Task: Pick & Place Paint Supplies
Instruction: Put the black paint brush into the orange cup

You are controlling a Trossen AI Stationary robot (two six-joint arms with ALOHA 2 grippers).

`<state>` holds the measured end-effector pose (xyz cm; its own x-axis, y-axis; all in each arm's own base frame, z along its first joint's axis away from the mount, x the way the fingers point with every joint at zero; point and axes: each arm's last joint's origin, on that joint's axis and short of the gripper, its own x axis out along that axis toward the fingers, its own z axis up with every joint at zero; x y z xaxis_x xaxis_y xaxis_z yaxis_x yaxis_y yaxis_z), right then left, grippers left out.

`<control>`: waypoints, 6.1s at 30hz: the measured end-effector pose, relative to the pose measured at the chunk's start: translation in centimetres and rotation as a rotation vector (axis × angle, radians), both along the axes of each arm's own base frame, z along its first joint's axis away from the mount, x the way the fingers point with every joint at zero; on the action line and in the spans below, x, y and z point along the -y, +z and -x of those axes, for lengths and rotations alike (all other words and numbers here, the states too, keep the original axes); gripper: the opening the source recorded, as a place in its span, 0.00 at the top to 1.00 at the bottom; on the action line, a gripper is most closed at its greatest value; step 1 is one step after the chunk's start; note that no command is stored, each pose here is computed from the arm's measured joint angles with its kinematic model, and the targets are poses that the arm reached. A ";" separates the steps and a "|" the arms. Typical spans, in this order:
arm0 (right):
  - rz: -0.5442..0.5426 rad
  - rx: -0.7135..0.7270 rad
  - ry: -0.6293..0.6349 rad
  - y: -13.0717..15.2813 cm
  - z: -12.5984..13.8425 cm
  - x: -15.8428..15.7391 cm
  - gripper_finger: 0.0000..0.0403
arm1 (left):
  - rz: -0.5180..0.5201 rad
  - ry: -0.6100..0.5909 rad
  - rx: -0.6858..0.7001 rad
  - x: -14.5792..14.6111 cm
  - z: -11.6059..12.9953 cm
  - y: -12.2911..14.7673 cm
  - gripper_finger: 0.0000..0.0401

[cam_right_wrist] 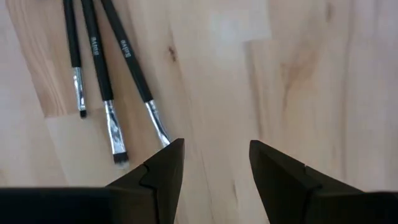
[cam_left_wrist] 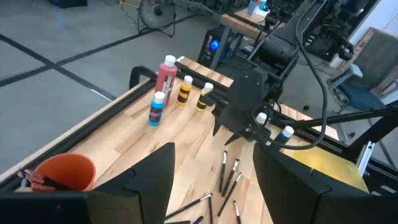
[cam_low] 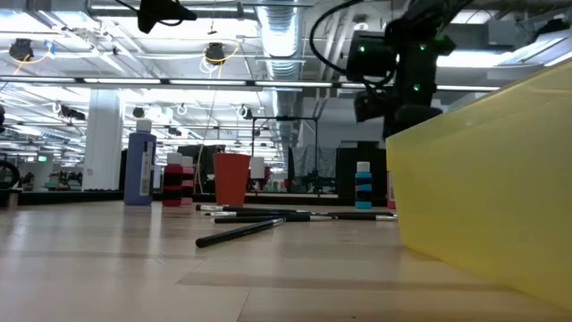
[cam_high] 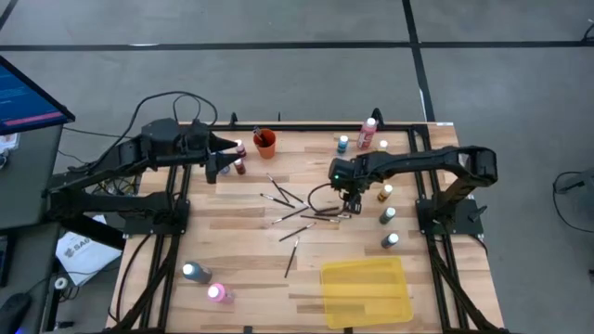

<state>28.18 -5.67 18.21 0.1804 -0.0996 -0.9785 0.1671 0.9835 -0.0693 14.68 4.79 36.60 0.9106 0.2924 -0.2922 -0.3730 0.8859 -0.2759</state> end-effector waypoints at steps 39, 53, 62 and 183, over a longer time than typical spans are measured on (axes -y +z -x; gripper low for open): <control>-0.061 -0.091 0.199 -5.4 0.4 -0.5 0.97 | 0.006 0.019 -0.023 -0.4 -1.0 -0.4 0.47; -0.052 0.001 0.071 -0.5 0.5 -0.4 1.00 | 0.002 0.023 -0.021 -0.4 -1.0 -0.4 0.47; -0.050 0.248 -0.162 6.2 -2.3 1.5 1.00 | 0.001 0.024 -0.012 -0.4 -1.0 -0.3 0.47; -1.509 0.209 -1.203 2.9 -15.3 17.8 1.00 | -0.018 0.148 0.524 1.3 5.1 5.0 0.47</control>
